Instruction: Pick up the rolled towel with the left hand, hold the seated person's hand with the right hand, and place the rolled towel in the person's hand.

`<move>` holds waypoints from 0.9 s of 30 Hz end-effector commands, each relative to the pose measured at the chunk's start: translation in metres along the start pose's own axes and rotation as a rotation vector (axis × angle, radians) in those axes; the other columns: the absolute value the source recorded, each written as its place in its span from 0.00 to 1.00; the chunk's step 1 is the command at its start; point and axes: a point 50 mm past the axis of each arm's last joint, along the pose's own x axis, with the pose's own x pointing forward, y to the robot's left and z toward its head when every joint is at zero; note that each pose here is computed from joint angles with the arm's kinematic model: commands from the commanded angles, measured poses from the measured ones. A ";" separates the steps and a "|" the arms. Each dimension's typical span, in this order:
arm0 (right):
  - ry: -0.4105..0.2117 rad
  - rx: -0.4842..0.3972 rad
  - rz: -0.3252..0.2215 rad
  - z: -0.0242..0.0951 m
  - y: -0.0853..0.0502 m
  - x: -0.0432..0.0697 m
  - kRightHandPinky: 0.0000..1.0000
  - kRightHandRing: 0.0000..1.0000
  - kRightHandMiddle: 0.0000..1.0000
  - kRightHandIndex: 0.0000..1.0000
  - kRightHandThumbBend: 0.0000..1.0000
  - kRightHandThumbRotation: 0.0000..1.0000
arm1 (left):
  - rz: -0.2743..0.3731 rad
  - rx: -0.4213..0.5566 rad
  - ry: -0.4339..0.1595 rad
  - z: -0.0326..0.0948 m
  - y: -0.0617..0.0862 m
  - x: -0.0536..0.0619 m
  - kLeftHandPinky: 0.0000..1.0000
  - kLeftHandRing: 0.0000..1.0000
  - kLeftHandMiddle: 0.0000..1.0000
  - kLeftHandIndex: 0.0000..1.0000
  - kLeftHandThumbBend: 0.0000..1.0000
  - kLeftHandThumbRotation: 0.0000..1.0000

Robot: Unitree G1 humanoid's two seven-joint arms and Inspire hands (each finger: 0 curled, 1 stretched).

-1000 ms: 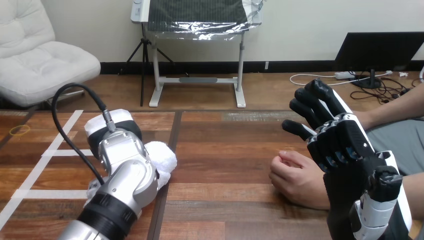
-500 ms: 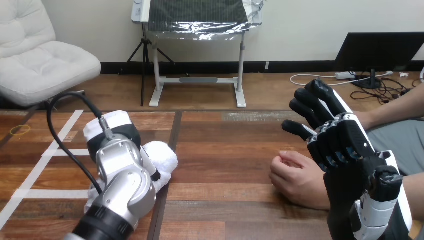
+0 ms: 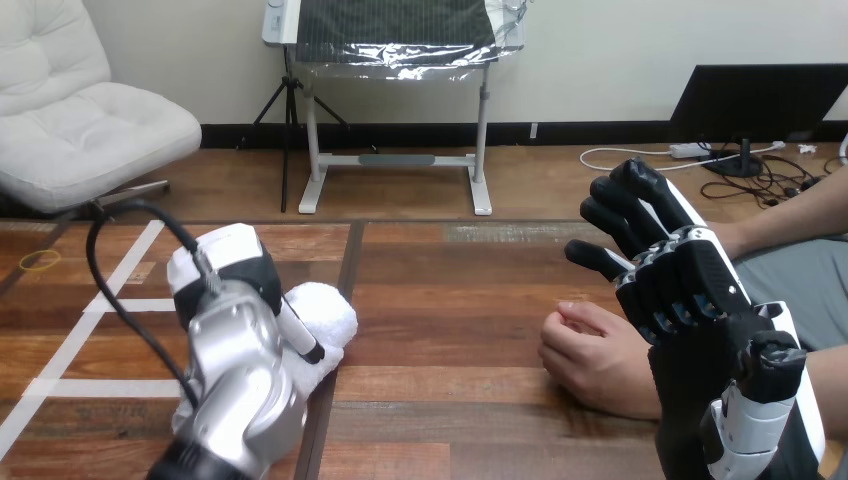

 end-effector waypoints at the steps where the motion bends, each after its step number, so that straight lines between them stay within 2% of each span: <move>1: -0.104 -0.008 0.001 0.014 0.000 0.010 0.80 0.89 0.88 0.89 0.87 1.00 | 0.082 -0.042 -0.050 -0.003 0.005 -0.006 0.06 0.14 0.26 0.55 0.72 0.00; 6: -0.104 -0.011 0.003 0.014 0.000 0.010 0.80 0.89 0.88 0.89 0.86 1.00 | 0.137 -0.108 -0.086 -0.006 0.006 -0.012 0.08 0.17 0.28 0.47 0.73 0.00; 10: -0.102 -0.015 0.004 0.014 -0.001 0.010 0.80 0.89 0.88 0.89 0.86 1.00 | 0.187 -0.200 -0.126 -0.008 0.009 -0.020 0.09 0.18 0.29 0.42 0.73 0.00; 17: -0.095 -0.021 0.004 0.014 -0.002 0.010 0.80 0.90 0.88 0.89 0.86 1.00 | 0.250 -0.329 -0.213 -0.012 0.014 -0.035 0.10 0.18 0.29 0.41 0.74 0.00; 27: -0.085 -0.021 0.007 0.012 -0.002 0.009 0.81 0.90 0.89 0.90 0.85 1.00 | 0.329 -0.490 -0.290 -0.016 0.021 -0.056 0.10 0.17 0.27 0.43 0.72 0.00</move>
